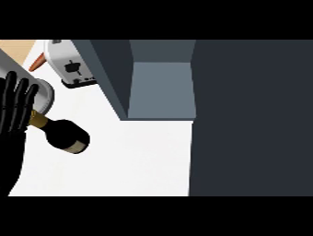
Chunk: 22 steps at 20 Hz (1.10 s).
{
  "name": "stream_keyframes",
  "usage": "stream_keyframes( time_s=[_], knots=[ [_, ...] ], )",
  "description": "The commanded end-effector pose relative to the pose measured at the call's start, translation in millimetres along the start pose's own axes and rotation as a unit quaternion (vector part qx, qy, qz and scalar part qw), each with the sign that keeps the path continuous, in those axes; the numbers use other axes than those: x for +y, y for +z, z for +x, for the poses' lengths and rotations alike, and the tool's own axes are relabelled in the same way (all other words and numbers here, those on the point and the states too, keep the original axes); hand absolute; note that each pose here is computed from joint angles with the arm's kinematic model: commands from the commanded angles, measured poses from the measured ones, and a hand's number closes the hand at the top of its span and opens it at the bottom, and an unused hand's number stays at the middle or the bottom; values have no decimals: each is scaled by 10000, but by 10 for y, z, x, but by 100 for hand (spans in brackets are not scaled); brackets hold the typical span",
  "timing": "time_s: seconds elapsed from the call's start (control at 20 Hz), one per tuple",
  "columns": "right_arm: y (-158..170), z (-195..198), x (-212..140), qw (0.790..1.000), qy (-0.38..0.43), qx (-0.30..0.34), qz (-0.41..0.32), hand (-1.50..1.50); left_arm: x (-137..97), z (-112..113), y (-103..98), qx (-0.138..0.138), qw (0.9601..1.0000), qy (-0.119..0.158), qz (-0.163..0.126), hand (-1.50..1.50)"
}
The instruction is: Pick up the wine, place it into the cabinet and close the cabinet
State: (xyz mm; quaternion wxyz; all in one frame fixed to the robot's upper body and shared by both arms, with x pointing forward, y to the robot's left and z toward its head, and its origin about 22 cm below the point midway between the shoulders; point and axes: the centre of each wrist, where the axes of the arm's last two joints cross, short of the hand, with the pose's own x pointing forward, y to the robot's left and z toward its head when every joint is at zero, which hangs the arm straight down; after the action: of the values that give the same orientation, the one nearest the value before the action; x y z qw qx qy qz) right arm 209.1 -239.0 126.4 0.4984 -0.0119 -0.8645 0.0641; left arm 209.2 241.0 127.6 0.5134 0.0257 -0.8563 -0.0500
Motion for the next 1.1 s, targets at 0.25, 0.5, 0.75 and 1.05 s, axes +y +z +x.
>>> stream_keyframes(
  time_s=[0.25, 0.5, 0.75, 1.05],
  knots=[
    [387, 360, -44, 9997, -79, 39, -206, -150, -193, -55, -345, -193, 9989, -405, 125, -150],
    [471, 339, 162, 9768, -1523, 341, 1467, -150, -285, 219, -195, 367, 9871, 1084, 1117, -150],
    [448, 698, 233, 9757, -1610, 323, 1451, -150, -379, 726, -162, 361, 9866, 1138, 1111, -150],
    [282, 615, 28, 9770, -1524, 375, 1441, -150, -542, 1210, -6, 413, 9851, 1302, 1047, -150]
  ],
)
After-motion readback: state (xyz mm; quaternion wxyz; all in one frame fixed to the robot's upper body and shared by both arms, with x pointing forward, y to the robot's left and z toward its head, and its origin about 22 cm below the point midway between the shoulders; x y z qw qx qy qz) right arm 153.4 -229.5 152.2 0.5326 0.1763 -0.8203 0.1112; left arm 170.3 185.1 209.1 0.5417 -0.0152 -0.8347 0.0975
